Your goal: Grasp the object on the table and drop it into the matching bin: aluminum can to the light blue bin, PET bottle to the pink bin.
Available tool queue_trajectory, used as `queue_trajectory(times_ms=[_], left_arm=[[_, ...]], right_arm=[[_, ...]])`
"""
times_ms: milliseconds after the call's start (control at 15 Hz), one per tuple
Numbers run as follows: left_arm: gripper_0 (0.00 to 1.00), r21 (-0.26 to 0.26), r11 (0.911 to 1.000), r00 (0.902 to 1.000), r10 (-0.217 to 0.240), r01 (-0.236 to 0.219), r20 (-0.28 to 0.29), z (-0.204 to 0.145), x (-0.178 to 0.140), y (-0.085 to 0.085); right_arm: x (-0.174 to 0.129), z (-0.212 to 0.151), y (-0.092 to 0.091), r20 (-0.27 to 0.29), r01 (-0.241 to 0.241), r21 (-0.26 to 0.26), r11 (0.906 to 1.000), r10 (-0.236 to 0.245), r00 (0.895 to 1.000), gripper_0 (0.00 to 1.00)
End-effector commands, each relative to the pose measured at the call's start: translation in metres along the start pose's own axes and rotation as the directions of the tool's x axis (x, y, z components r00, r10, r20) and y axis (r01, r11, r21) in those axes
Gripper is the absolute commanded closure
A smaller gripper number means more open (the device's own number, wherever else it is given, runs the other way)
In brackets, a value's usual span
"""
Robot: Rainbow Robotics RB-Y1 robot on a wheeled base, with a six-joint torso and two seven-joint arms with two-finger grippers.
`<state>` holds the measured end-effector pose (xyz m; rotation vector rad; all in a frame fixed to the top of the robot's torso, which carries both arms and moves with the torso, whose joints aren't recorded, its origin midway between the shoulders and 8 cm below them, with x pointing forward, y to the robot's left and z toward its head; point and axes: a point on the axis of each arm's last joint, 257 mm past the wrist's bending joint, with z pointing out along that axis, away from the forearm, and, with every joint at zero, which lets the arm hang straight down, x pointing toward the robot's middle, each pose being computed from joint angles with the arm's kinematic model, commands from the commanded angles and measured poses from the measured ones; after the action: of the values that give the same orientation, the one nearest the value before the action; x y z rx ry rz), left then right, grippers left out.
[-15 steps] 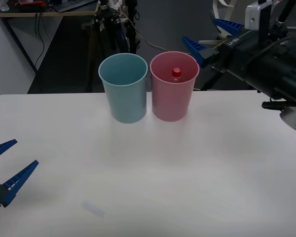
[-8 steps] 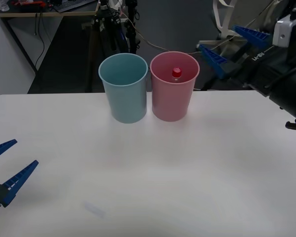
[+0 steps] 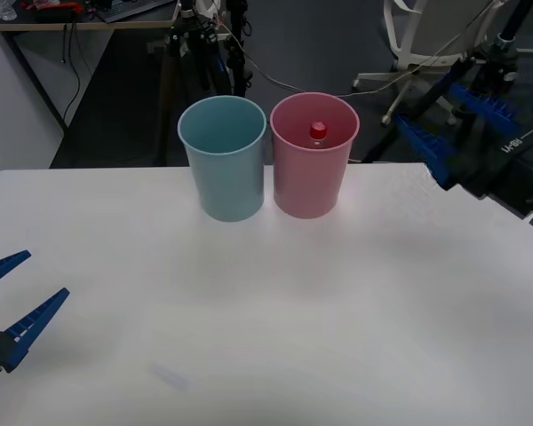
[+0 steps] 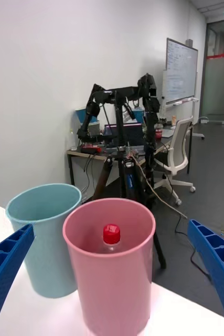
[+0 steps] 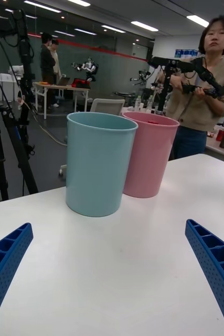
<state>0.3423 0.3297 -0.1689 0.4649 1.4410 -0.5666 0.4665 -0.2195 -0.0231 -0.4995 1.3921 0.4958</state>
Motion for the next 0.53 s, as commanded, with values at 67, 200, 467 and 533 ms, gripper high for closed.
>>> queue_trajectory(times_ms=[67,200,467,533], left_arm=[[0.0,0.0,1.0,1.0,0.0,0.0,0.0,0.0,0.0,0.0],[0.0,0.0,1.0,1.0,0.0,0.0,0.0,0.0,0.0,0.0],[0.0,0.0,1.0,1.0,0.0,0.0,0.0,0.0,0.0,0.0],[0.0,0.0,1.0,1.0,0.0,0.0,0.0,0.0,0.0,0.0]], right_arm=[[0.017,-0.019,0.006,-0.016,-0.011,-0.02,0.9997,0.011,1.0,0.0],[0.026,-0.028,0.011,-0.022,-0.025,-0.029,0.9993,0.025,0.999,0.0],[0.053,-0.049,0.024,-0.051,-0.024,-0.049,0.9985,0.021,0.998,0.0],[0.059,-0.055,0.028,-0.058,-0.018,-0.057,0.9982,0.014,0.998,0.0]])
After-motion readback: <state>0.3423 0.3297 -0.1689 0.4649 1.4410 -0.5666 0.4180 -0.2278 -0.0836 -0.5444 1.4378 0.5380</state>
